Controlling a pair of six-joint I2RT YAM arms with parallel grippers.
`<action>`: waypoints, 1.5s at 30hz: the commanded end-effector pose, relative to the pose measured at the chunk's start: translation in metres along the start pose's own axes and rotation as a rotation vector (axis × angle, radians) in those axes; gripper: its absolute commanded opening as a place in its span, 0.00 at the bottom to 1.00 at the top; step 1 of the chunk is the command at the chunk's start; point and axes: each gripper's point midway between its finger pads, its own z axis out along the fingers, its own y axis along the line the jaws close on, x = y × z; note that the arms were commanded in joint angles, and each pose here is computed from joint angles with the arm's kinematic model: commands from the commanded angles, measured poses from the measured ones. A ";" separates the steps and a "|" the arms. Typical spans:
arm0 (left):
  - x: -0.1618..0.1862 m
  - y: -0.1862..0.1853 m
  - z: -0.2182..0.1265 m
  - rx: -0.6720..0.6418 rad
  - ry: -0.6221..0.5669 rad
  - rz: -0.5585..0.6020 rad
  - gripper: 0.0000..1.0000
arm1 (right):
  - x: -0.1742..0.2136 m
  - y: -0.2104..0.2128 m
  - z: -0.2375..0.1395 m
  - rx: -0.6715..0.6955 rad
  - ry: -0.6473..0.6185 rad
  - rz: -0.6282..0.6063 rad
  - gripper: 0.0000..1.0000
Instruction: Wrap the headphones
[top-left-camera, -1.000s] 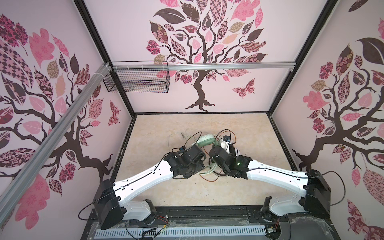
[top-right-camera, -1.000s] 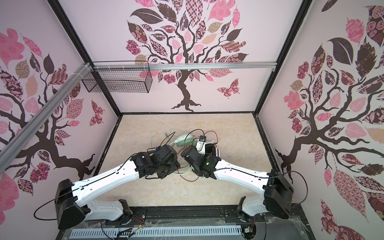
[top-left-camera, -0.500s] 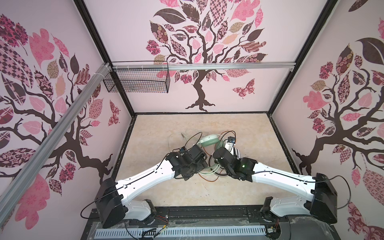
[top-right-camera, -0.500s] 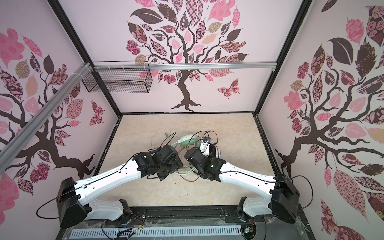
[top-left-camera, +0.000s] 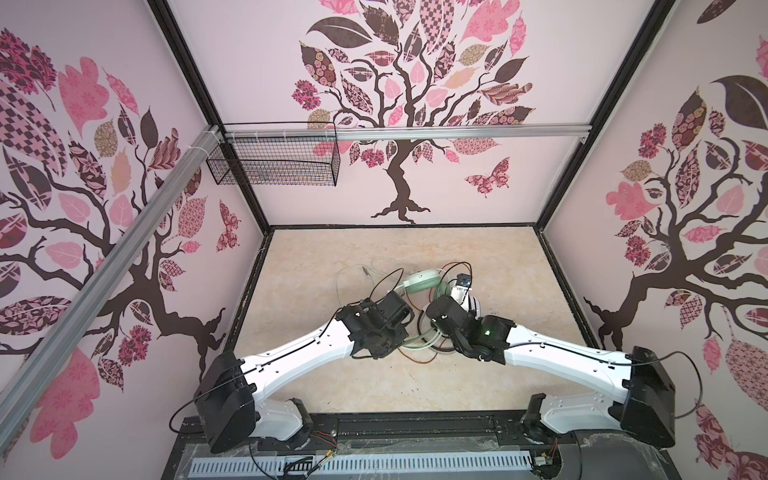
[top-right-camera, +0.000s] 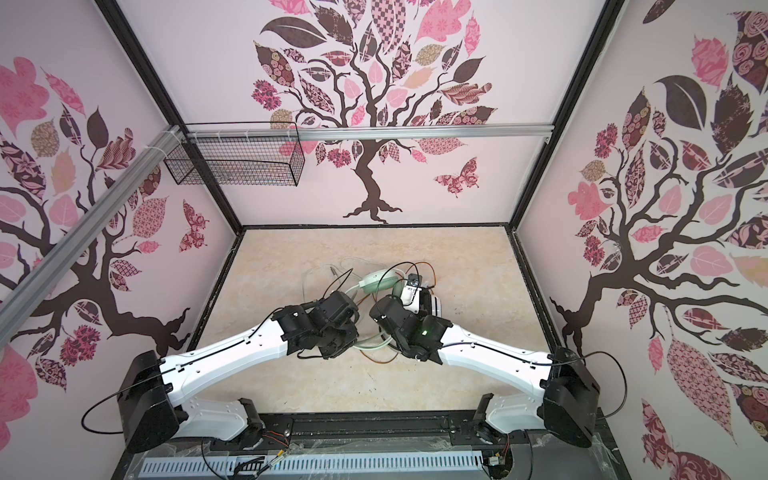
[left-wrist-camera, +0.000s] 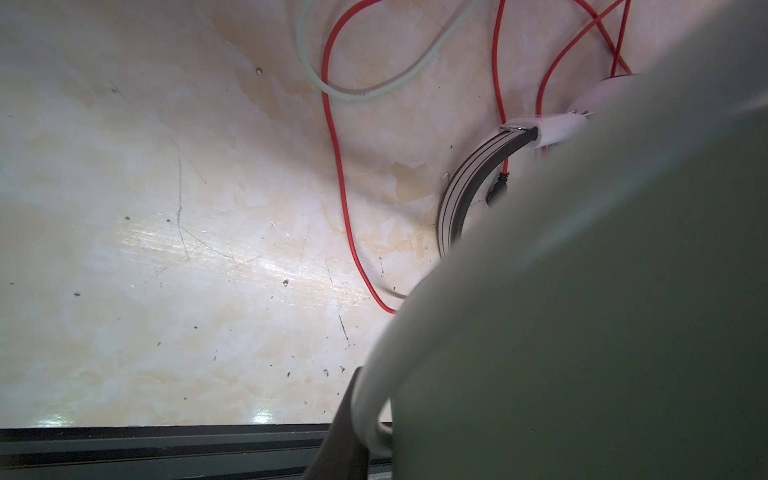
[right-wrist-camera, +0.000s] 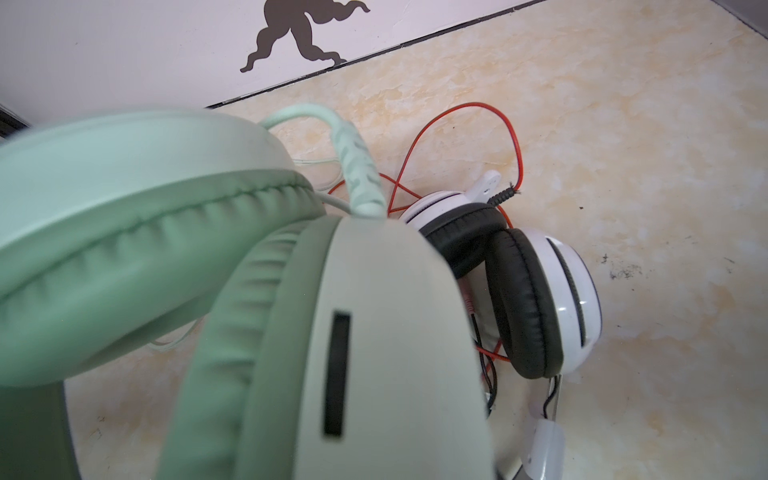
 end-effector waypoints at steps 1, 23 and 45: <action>0.001 0.016 0.005 -0.055 0.024 0.051 0.06 | -0.043 0.019 -0.025 -0.112 -0.106 0.142 0.46; -0.059 0.050 -0.155 0.230 -0.347 0.541 0.00 | -0.075 -0.010 -0.066 -0.363 -0.005 -0.269 0.98; -0.029 0.028 -0.263 0.462 -0.336 0.595 0.00 | 0.041 0.055 -0.047 -0.984 0.112 -0.337 0.78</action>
